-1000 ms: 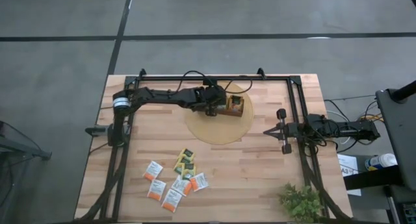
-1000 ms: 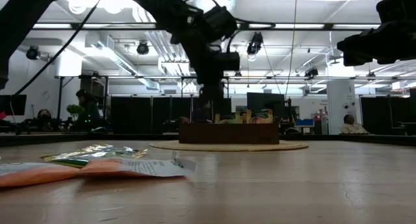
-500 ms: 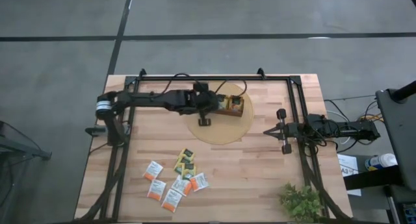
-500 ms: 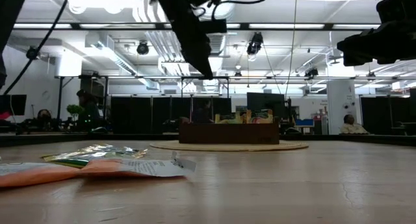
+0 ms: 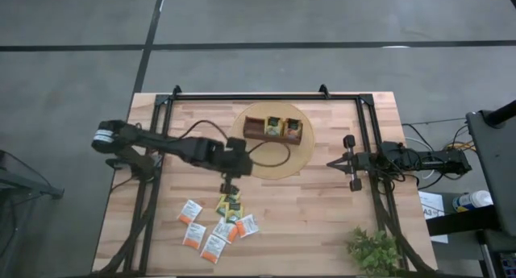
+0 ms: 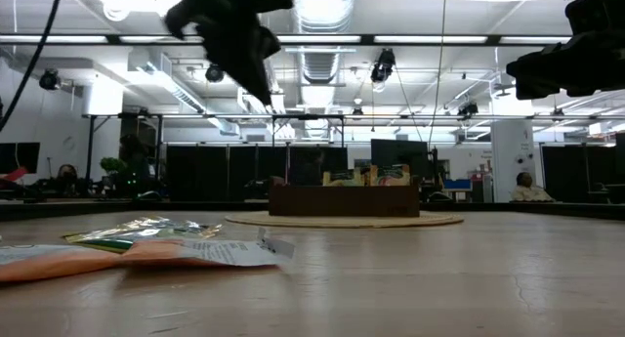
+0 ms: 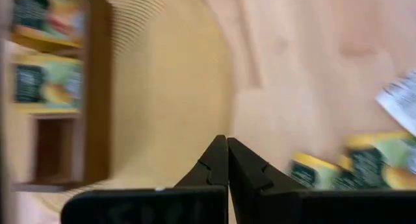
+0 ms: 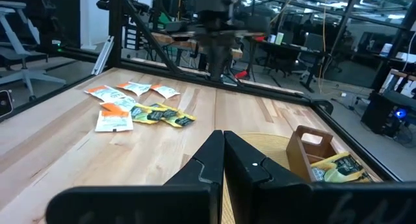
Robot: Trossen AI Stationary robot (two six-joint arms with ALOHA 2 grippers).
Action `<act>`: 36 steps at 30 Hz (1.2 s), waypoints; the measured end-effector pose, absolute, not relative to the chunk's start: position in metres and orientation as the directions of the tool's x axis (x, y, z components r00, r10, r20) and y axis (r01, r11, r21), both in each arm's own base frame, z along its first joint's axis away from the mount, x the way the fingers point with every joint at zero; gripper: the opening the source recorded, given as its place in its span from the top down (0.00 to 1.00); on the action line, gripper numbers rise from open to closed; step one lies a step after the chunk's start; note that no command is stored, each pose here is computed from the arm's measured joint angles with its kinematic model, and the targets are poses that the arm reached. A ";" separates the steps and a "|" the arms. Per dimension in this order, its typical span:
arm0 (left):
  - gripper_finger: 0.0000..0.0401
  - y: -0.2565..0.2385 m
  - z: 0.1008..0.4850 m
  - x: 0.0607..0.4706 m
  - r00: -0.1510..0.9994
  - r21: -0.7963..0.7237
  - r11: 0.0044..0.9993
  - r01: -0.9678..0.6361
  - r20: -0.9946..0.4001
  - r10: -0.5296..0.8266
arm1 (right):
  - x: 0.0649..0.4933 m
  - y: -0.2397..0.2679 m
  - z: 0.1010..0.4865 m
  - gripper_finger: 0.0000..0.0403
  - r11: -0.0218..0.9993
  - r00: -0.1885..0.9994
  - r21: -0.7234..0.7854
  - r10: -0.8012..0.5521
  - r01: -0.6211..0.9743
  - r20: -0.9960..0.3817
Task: Pick & Place Tea
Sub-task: Put the top green tea bag into the middle section of wooden organizer
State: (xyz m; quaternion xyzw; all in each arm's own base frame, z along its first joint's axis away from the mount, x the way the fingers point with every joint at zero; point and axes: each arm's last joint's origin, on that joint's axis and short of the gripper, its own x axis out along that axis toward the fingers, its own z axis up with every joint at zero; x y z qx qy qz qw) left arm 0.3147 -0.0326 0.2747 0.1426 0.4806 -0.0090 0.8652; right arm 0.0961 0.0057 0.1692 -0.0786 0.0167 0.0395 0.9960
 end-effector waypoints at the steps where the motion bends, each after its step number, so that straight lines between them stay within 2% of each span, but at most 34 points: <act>1: 0.99 -0.036 0.272 0.309 0.538 0.219 0.961 0.167 -0.837 0.097 | 0.096 0.006 0.169 0.98 0.985 0.996 -0.155 0.076 -0.081 -0.039; 5: 0.92 -0.048 0.265 0.289 0.533 0.176 0.964 0.198 -0.845 0.045 | 0.096 0.006 0.169 0.98 0.985 0.996 -0.155 0.076 -0.081 -0.040; 15: 0.62 -0.057 0.243 0.262 0.483 0.186 0.942 0.279 -0.875 0.030 | 0.096 0.006 0.169 0.98 0.985 0.996 -0.155 0.076 -0.081 -0.040; 19: 0.53 -0.061 0.230 0.260 0.471 0.212 0.916 0.341 -0.882 0.028 | 0.096 0.006 0.169 0.98 0.985 0.996 -0.155 0.076 -0.081 -0.040; 28: 0.51 -0.061 0.209 0.261 0.448 0.262 0.859 0.439 -0.893 0.043 | 0.096 0.006 0.169 0.98 0.985 0.996 -0.155 0.076 -0.081 -0.040; 36: 0.51 -0.066 0.200 0.279 0.409 0.225 0.851 0.474 -0.913 0.014 | 0.096 0.006 0.169 0.98 0.985 0.996 -0.155 0.076 -0.081 -0.040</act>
